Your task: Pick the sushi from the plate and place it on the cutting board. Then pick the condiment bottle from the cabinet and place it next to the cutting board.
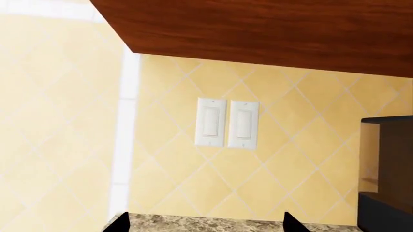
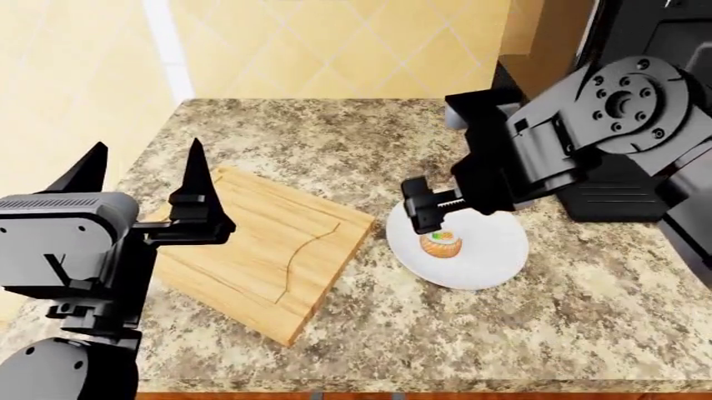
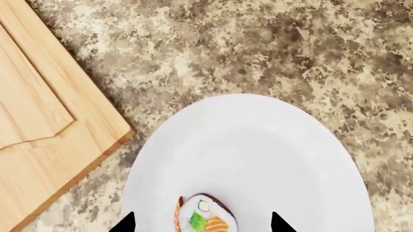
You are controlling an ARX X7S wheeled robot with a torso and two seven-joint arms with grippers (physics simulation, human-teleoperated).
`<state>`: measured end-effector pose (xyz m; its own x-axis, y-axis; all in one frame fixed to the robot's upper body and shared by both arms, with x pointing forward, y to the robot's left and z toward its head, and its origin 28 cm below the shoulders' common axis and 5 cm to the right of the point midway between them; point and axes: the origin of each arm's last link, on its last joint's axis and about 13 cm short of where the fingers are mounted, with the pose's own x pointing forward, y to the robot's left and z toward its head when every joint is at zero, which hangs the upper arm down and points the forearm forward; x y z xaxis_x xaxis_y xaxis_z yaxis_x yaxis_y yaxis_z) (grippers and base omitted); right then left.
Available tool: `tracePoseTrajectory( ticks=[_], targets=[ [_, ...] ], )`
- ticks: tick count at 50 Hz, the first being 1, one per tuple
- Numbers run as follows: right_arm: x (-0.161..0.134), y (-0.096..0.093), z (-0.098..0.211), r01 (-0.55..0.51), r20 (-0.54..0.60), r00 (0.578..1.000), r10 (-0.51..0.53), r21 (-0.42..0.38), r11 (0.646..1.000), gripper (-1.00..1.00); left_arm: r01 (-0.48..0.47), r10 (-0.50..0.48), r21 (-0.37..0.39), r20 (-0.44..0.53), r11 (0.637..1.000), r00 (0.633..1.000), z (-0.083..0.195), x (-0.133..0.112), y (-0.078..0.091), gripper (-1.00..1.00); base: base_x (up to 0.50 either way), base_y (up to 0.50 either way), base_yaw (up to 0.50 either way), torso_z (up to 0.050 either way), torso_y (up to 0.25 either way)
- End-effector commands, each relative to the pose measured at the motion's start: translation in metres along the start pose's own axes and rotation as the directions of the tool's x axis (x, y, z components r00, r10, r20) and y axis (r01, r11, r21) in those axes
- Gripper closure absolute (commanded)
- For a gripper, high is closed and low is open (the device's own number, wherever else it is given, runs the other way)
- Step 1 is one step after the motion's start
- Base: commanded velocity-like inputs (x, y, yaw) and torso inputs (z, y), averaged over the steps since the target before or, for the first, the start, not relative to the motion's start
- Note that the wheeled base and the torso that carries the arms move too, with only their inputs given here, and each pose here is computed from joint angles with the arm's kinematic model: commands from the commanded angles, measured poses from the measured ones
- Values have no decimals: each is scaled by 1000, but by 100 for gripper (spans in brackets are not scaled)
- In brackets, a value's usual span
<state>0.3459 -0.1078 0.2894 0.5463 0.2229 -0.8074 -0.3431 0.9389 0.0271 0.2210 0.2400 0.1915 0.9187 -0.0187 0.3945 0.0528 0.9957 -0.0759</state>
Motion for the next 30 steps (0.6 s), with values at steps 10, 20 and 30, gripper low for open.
tracePoseTrajectory(
  ticks=[10, 20, 30],
  targets=[
    [21, -4, -12, -17, -25, 1000, 17, 13, 1000, -100, 0, 0, 0, -1, 1000, 1000, 0, 0, 0, -100, 0, 0, 0, 0, 0],
    [30, -5, -20, -27, -38, 999, 27, 22, 999, -100, 6, -6, -2, 1, 1000, 1000, 1, -1, -1, -100, 0, 0, 0, 0, 0],
    [37, -5, -22, -32, -58, 998, 33, 18, 999, -100, 6, -6, 0, 1, 1000, 1000, 1, -1, -1, -100, 0, 0, 0, 0, 0]
  ],
)
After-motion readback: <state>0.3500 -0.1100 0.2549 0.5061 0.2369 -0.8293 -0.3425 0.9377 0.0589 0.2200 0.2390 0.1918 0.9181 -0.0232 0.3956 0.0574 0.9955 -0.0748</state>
